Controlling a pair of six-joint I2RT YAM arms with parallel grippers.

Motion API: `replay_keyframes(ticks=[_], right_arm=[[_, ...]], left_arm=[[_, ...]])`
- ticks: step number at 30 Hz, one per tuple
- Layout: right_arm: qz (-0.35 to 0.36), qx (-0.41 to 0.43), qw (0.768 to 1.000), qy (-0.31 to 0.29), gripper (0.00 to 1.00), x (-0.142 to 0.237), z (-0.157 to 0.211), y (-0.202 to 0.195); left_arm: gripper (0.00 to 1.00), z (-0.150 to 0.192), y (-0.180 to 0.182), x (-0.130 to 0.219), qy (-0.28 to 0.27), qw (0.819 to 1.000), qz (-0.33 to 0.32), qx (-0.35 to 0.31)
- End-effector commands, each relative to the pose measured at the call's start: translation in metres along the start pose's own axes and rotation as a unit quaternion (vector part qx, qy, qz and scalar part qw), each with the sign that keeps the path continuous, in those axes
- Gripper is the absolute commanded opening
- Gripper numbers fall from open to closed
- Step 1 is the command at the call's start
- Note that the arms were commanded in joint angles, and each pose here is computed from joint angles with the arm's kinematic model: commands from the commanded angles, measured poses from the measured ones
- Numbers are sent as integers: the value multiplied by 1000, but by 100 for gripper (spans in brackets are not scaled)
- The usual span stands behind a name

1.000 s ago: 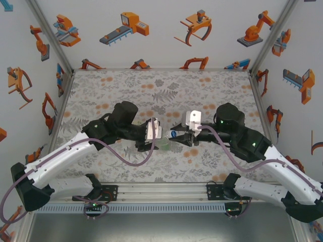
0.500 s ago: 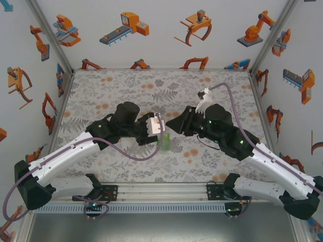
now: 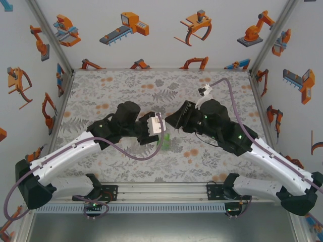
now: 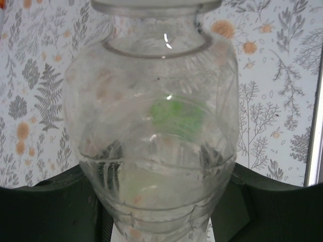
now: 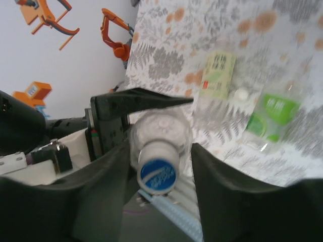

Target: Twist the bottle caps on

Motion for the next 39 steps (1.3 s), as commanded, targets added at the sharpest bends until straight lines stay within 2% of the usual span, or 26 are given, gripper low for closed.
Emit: replay_keyframes(ticks=[1,4,8,11,15,16,19,22,33,39], right_arm=[[-51,134,988,-65,54,24,-32,30],[-87,244,963,-68,53,39,-31,45],[-125,342,929,-67,52,55,-24,56],[-179,438,880,-47,52,66,-6,68],[-279,566,776,-18,52,89,29,82],[-295,584,756,-11,53,94,36,82],[-312,615,725,11,60,97,47,80],[-332,636,697,25,62,98,58,77],[-324,636,701,2,47,85,55,78],[-322,632,704,-3,45,79,52,81]], left_arm=[[0,-24,-5,10,-48,999,16,-22],[0,-25,-10,13,-52,998,26,-23],[0,-27,-21,16,-62,996,57,-29],[0,-32,-32,20,-76,992,90,-35],[0,-40,-43,26,-95,987,126,-38],[0,-40,-45,28,-95,986,134,-39],[0,-40,-49,28,-93,984,146,-39],[0,-40,-50,28,-94,983,152,-35],[0,-42,-53,28,-92,981,168,-28],[0,-42,-53,27,-92,981,171,-28]])
Point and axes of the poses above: each hand's point on the last joint's axis, 136 mm out from that joint toward the fingers, its own x axis back along the fingers, its own y axis along the line the jaws close on, z = x × y, the point moved 1 cm from there along x, back along the fingers, and after that the axes turned 5 degrees about x, right-handed, at the moved point
